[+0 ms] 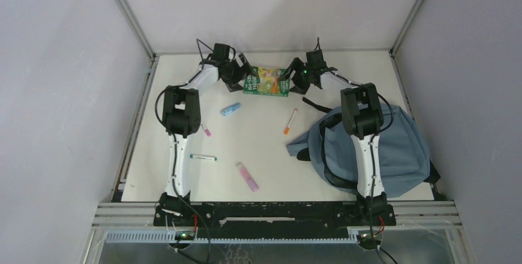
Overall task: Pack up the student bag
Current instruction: Adjust the book at the center of the board.
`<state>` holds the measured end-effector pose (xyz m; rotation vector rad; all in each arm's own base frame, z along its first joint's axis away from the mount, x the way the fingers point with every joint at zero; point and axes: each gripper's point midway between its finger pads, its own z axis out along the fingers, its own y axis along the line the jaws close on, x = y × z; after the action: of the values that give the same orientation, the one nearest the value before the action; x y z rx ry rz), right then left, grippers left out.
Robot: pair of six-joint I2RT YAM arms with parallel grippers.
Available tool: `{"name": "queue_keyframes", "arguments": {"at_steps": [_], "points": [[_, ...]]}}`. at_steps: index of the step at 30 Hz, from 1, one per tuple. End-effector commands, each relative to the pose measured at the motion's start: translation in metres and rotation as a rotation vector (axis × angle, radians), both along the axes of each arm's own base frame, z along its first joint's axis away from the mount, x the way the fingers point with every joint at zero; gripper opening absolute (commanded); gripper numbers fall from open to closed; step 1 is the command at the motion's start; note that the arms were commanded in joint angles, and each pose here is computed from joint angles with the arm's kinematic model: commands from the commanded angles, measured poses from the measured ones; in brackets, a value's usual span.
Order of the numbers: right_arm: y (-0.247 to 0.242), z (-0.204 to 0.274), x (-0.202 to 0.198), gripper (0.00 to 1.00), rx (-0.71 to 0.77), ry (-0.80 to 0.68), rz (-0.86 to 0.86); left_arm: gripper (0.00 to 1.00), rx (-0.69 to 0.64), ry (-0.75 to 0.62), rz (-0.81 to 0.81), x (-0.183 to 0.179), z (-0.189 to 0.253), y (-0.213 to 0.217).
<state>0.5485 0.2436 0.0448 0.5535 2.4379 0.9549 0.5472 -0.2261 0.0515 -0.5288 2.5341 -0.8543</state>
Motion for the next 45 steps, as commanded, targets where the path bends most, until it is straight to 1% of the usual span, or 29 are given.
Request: {"name": "queue_keyframes", "arguments": {"at_steps": [1,4,5,7,10,13,15,16,19,21,23,25,28,31,35,39,41,45], "points": [[0.049,0.06,-0.059,0.83,0.17,-0.039,0.162,1.0,-0.038,-0.148,-0.055,0.018,0.054,-0.001],[0.051,0.07,-0.087,0.83,0.208,-0.028,0.215,1.0,-0.034,-0.177,-0.085,0.027,0.066,-0.002],[0.049,0.071,-0.094,0.83,0.201,-0.031,0.224,1.0,-0.045,-0.176,-0.095,0.029,0.067,-0.006],[0.037,0.07,-0.101,0.83,0.135,-0.04,0.222,1.0,-0.055,-0.167,-0.102,0.03,0.067,-0.008],[0.013,0.067,-0.098,0.83,0.0,-0.056,0.181,1.0,-0.009,-0.213,-0.093,0.025,0.088,0.0],[-0.007,0.063,-0.086,0.83,-0.102,-0.076,0.141,1.0,0.099,-0.282,-0.059,0.013,0.122,0.021],[-0.018,0.062,-0.075,0.83,-0.145,-0.08,0.119,1.0,0.187,-0.266,-0.031,-0.004,0.133,0.041],[-0.021,0.064,-0.068,0.83,-0.151,-0.09,0.112,1.0,0.204,-0.25,-0.026,-0.014,0.133,0.046],[-0.034,0.061,-0.043,0.83,-0.153,-0.091,0.065,1.0,0.195,-0.187,-0.02,-0.047,0.119,0.045],[-0.038,0.057,-0.023,0.83,-0.133,-0.089,0.038,1.0,0.186,-0.146,-0.031,-0.067,0.105,0.037],[-0.033,0.055,-0.005,0.83,-0.094,-0.077,0.047,1.0,0.167,-0.106,-0.057,-0.082,0.09,0.023],[-0.029,0.045,0.011,0.83,-0.08,-0.057,0.049,1.0,0.132,-0.077,-0.074,-0.092,0.079,0.008],[-0.019,0.026,0.019,0.82,-0.052,-0.015,0.063,1.0,0.095,-0.037,-0.097,-0.099,0.064,-0.012],[-0.01,0.011,0.014,0.81,-0.021,0.019,0.082,1.0,0.076,0.0,-0.122,-0.103,0.049,-0.024],[-0.008,0.001,-0.011,0.81,-0.027,0.047,0.107,1.0,0.061,0.011,-0.124,-0.103,0.036,-0.029],[-0.006,0.001,-0.033,0.8,0.036,0.041,0.129,1.0,0.067,-0.007,-0.132,-0.086,0.026,-0.033],[-0.003,0.001,-0.047,0.77,0.044,0.049,0.157,1.0,0.079,-0.003,-0.14,-0.077,0.021,-0.029],[0.01,0.009,-0.075,0.75,0.044,0.025,0.242,1.0,0.088,0.008,-0.151,-0.067,0.013,-0.022]]}}
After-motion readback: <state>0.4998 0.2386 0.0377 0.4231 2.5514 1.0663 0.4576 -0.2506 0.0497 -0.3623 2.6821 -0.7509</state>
